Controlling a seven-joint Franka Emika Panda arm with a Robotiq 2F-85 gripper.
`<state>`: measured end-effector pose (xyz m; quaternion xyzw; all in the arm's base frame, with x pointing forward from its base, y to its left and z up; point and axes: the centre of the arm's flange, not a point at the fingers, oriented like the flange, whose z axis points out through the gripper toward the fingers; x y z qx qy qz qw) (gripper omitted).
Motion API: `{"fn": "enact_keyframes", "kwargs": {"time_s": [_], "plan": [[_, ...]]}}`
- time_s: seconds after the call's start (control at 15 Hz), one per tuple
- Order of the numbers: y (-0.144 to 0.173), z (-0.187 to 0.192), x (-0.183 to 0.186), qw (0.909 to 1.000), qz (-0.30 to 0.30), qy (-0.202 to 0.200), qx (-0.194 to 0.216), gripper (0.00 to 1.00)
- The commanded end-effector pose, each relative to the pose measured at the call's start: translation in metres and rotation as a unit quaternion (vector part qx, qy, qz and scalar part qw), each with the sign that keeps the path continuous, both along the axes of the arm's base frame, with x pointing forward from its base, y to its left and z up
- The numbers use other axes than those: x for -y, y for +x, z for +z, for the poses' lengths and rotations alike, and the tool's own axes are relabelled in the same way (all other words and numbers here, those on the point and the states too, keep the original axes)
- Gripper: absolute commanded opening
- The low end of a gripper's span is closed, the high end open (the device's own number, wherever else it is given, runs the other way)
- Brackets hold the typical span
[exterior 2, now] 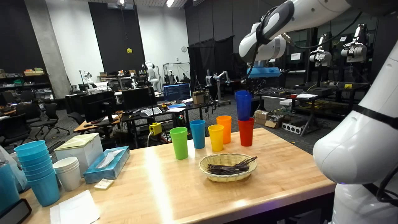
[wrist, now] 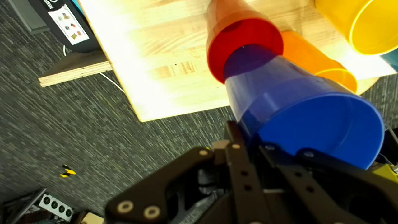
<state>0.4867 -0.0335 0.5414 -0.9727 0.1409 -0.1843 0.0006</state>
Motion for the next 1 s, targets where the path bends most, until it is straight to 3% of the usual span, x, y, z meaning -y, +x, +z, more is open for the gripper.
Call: {"fn": "enact_keyframes", "kwargs": {"time_s": [0.0, 0.4, 0.47, 0.6, 0.93], "plan": [[-0.0104, 0.0017, 0.0039, 1.0000, 0.007, -0.002, -0.005, 0.02], [-0.0108, -0.0021, 0.0063, 0.9999, 0.008, -0.001, -0.013, 0.02], [-0.0110, -0.0025, 0.0063, 0.9999, 0.008, -0.002, -0.015, 0.31], [-0.0123, -0.0025, 0.0052, 0.9997, 0.009, 0.000, -0.021, 0.36], [-0.0157, -0.0016, 0.0016, 0.9994, 0.014, 0.000, -0.032, 0.67]]}}
